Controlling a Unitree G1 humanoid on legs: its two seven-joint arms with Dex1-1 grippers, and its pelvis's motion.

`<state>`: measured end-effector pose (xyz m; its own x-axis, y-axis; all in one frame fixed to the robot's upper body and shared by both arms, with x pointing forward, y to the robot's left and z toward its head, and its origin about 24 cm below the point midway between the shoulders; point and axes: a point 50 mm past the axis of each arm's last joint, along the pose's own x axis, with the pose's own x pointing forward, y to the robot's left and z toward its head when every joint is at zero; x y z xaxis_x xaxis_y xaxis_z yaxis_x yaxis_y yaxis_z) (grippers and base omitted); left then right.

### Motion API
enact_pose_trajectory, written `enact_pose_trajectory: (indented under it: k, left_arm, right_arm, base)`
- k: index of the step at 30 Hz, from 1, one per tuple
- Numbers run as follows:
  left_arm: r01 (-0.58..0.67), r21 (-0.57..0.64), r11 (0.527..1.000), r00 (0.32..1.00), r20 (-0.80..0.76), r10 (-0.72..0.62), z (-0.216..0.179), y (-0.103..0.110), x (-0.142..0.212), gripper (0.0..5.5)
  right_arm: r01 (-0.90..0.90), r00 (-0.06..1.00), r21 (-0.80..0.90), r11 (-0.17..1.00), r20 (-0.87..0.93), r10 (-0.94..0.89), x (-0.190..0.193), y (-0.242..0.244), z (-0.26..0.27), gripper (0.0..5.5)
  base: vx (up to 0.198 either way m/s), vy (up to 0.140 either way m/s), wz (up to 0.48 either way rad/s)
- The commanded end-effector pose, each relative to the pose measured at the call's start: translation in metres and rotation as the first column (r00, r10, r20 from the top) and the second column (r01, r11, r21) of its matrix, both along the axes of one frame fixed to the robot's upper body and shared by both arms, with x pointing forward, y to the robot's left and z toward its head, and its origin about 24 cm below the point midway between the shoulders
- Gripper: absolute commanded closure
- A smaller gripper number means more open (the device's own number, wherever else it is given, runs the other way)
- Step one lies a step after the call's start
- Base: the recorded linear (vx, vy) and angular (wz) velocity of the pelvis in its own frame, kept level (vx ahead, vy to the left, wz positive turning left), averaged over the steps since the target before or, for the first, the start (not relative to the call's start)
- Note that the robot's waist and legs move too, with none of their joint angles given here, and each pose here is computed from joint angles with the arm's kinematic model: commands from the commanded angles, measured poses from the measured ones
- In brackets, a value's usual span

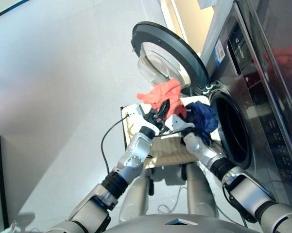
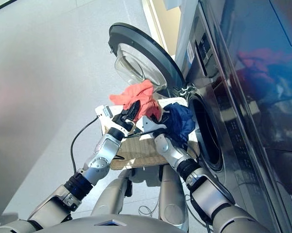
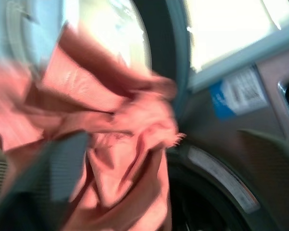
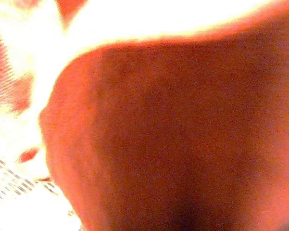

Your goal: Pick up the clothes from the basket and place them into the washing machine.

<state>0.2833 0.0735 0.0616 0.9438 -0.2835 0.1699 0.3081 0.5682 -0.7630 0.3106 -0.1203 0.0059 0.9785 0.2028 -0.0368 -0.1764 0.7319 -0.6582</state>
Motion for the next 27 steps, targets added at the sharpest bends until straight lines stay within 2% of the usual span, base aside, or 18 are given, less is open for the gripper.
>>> enact_pose_trajectory:
  k: [1,6,8,9,10,13,16,18,25,27]
  left_arm:
    - [-0.258,0.028,0.966,0.964,0.077,0.255,0.015,0.045,0.007,0.00]
    - [-0.447,0.123,0.886,0.894,0.061,0.443,0.006,0.080,0.002,0.00]
    - [-0.484,0.179,0.857,0.873,0.042,0.485,-0.003,0.088,0.000,0.00]
    - [-0.484,0.179,0.857,0.873,0.042,0.485,-0.003,0.088,0.000,0.00]
    - [-0.512,0.216,0.832,0.853,0.012,0.522,-0.012,0.093,0.000,0.00]
    - [-0.522,0.278,0.806,0.832,-0.044,0.554,-0.029,0.095,0.001,0.00]
    - [-0.514,0.307,0.801,0.821,-0.095,0.564,-0.041,0.094,0.001,0.00]
    - [-0.511,0.321,0.797,0.815,-0.113,0.569,-0.046,0.093,0.000,0.00]
    - [-0.493,0.351,0.796,0.821,-0.115,0.559,-0.047,0.093,0.001,0.00]
    - [-0.488,0.354,0.798,0.823,-0.117,0.555,-0.047,0.095,0.002,0.00]
  right_arm:
    - [0.065,0.991,0.189,0.980,0.100,-0.085,0.006,0.009,0.022,5.50]
    - [0.235,0.967,0.322,0.917,0.018,-0.254,-0.002,-0.014,0.008,5.50]
    - [0.308,0.944,0.389,0.868,-0.013,-0.329,-0.003,-0.024,0.005,5.50]
    - [0.308,0.944,0.389,0.868,-0.013,-0.329,-0.003,-0.024,0.005,5.50]
    - [0.376,0.911,0.475,0.796,-0.033,-0.410,-0.003,-0.035,0.007,5.50]
    - [0.438,0.860,0.586,0.682,-0.052,-0.508,0.000,-0.047,0.014,5.50]
    - [0.475,0.802,0.681,0.558,-0.072,-0.593,0.006,-0.056,0.024,5.50]
    - [0.487,0.736,0.766,0.420,-0.102,-0.669,0.014,-0.067,0.036,5.50]
    - [0.360,0.577,0.933,0.026,-0.201,-0.792,0.038,-0.106,0.085,5.50]
    - [0.330,0.568,0.944,-0.029,-0.223,-0.792,0.042,-0.113,0.093,5.50]
  base:
    - [0.000,0.000,0.000]
    - [0.000,0.000,0.000]
    - [0.000,0.000,0.000]
    - [0.000,0.000,0.000]
    - [0.000,0.000,0.000]
    - [-0.010,0.020,-0.014]
    - [-0.015,0.017,-0.019]
    - [-0.028,0.019,0.042]
    - [-0.017,0.007,0.028]
    - [0.115,0.008,0.066]
